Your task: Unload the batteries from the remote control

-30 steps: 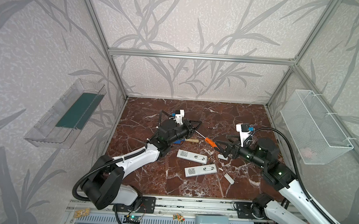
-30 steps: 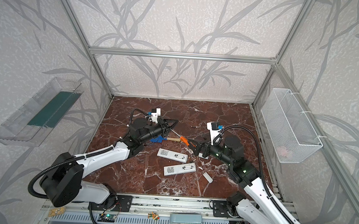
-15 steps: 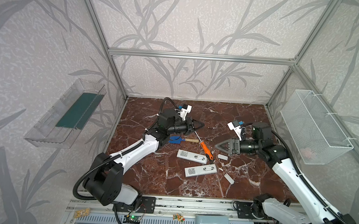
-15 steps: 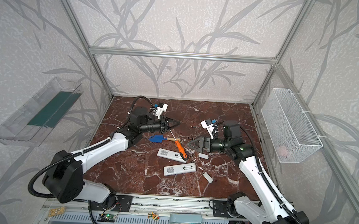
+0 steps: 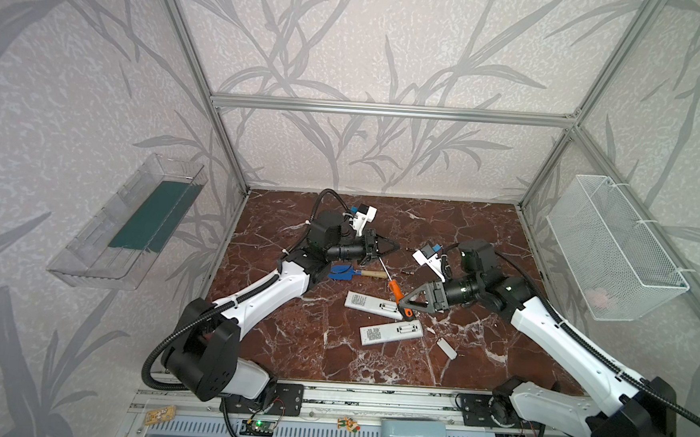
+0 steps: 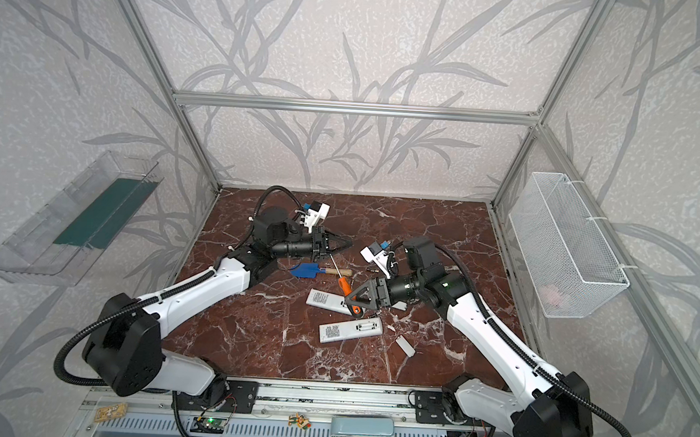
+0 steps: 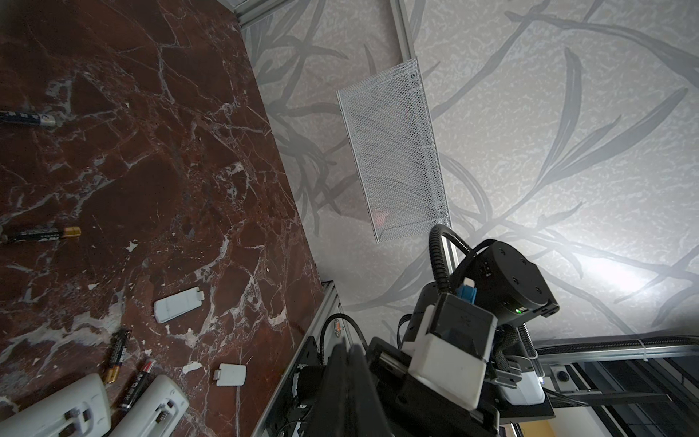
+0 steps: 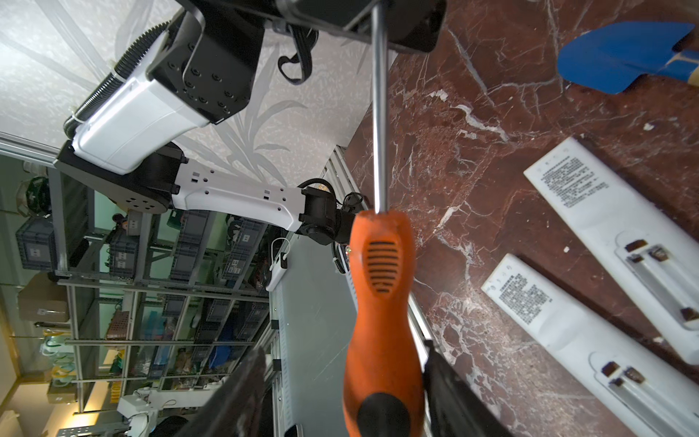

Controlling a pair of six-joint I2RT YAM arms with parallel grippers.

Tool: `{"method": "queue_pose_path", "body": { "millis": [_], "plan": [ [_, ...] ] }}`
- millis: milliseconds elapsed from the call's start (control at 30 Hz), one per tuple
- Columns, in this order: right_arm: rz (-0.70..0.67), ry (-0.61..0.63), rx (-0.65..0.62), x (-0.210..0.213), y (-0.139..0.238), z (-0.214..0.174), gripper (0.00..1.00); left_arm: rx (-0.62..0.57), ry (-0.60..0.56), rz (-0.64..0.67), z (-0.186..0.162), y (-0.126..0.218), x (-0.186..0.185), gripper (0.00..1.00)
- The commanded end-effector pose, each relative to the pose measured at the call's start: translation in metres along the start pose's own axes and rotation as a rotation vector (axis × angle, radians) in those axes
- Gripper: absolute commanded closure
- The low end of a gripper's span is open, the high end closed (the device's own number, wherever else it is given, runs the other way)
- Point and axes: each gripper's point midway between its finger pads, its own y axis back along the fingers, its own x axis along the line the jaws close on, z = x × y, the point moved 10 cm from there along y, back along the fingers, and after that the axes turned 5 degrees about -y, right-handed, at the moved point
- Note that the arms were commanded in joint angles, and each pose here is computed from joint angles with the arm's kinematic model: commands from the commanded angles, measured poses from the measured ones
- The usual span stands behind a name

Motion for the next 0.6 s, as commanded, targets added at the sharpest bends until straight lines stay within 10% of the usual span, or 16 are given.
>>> {"method": "queue_pose_path", "body": {
  "millis": [0, 567],
  "plan": [
    [0.044, 0.017, 0.028, 0.003, -0.005, 0.000, 0.40, -0.004, -0.032, -0.044, 0.008, 0.000, -0.012, 1.00],
    [0.058, -0.032, 0.103, -0.014, -0.017, -0.003, 0.40, 0.005, -0.020, -0.061, 0.008, -0.001, -0.013, 1.00]
  ]
}}
